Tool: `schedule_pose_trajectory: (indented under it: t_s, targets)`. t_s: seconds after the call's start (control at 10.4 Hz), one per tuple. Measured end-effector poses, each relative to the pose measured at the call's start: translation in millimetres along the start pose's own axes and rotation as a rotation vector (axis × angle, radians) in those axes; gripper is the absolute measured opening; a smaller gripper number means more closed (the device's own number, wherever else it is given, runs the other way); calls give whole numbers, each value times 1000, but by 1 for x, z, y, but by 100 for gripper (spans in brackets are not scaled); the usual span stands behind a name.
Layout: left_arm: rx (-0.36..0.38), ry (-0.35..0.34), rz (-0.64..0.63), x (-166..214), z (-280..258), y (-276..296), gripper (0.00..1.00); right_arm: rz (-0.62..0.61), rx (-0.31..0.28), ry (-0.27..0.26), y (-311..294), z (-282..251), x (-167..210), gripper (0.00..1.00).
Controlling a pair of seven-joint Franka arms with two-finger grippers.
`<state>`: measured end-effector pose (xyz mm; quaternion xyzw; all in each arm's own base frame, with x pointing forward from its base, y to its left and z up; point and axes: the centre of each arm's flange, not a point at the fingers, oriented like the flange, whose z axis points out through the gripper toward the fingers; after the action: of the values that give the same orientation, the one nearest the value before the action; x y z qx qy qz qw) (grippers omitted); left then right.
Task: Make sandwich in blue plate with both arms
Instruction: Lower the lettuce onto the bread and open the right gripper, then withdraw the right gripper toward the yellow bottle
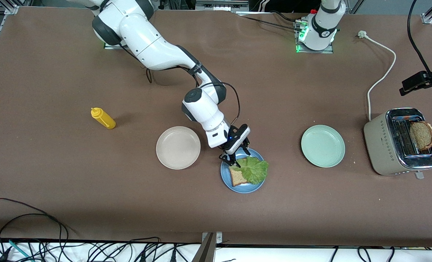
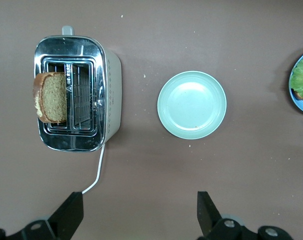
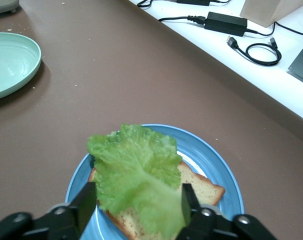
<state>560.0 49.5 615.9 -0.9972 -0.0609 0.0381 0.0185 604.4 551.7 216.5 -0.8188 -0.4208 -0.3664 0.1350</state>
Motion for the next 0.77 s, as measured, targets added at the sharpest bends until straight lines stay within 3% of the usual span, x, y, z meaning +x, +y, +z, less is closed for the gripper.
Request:
schedule_pose_trajectory:
  t_s: [0.1, 0.38, 0.48, 0.57, 0.77]
  targets:
    - [0, -1, 0, 0, 0, 0, 100, 9, -1, 1, 0, 0, 1, 81]
    - [0, 0, 0, 1, 0, 0, 100, 49, -5, -26, 14, -5, 7, 84]
    - [0, 0, 0, 1, 0, 0, 100, 93, -2, -51, 34, -16, 19, 85]
    - [0, 0, 0, 1, 0, 0, 100, 139, 11, -78, 57, -33, 35, 93]
    - [0, 0, -1, 2, 0, 0, 100, 202, 33, -165, 106, -78, 60, 100]
